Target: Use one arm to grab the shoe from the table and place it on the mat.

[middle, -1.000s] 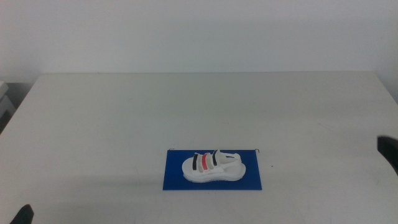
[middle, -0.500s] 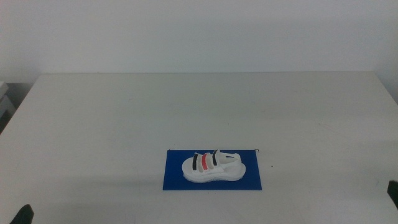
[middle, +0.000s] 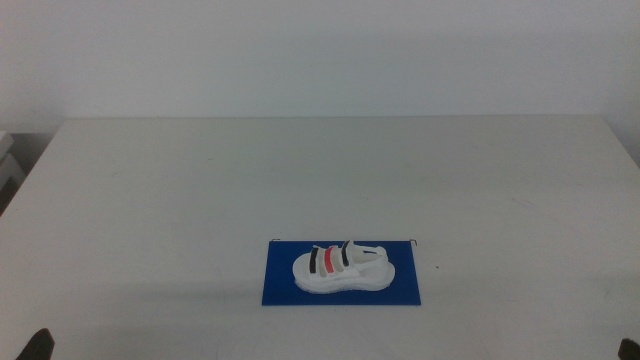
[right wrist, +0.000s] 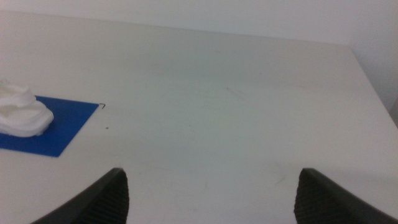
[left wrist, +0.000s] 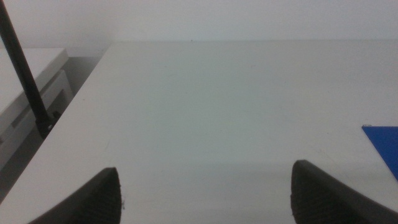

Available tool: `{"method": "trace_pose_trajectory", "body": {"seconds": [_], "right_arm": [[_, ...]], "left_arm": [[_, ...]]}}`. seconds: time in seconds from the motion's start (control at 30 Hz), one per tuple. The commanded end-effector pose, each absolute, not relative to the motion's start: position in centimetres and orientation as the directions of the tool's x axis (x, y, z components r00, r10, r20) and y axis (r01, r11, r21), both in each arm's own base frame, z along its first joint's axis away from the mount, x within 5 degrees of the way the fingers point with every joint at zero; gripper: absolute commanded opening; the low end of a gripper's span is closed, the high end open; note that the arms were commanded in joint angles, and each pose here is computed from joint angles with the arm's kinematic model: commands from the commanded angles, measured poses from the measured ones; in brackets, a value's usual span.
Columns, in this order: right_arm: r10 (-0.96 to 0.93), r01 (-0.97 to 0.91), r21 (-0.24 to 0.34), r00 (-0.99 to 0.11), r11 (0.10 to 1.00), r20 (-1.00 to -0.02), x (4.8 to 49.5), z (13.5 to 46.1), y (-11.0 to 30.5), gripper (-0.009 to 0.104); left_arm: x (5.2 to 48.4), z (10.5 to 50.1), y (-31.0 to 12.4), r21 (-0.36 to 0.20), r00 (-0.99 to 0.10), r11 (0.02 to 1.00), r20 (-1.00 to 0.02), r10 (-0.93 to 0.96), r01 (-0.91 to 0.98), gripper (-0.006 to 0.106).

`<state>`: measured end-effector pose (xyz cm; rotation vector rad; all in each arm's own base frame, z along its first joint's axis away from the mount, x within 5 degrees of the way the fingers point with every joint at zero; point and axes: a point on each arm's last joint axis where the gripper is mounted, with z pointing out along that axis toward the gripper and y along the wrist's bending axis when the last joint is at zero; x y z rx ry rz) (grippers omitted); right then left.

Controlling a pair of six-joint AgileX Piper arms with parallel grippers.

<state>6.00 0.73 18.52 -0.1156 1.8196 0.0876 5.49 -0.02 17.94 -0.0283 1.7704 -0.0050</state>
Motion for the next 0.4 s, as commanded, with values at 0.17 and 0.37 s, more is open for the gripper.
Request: {"method": "trace_pose_trajectory", "body": {"seconds": [0.17, 0.37], "right_arm": [[-0.030, -0.123, -0.013, -0.140, 0.992, -0.990, 5.63, 18.38, 0.65, 0.075], [-0.027, -0.122, -0.012, -0.118, 0.992, -0.993, 5.41, 18.47, 0.62, 0.075]], "left_arm": [[5.54, 18.50, 0.01, -0.031, -0.112, 0.999, -0.993, -0.033, -0.018, 0.094], [5.54, 18.50, 0.01, -0.031, -0.112, 0.999, -0.993, -0.033, -0.018, 0.094]]}}
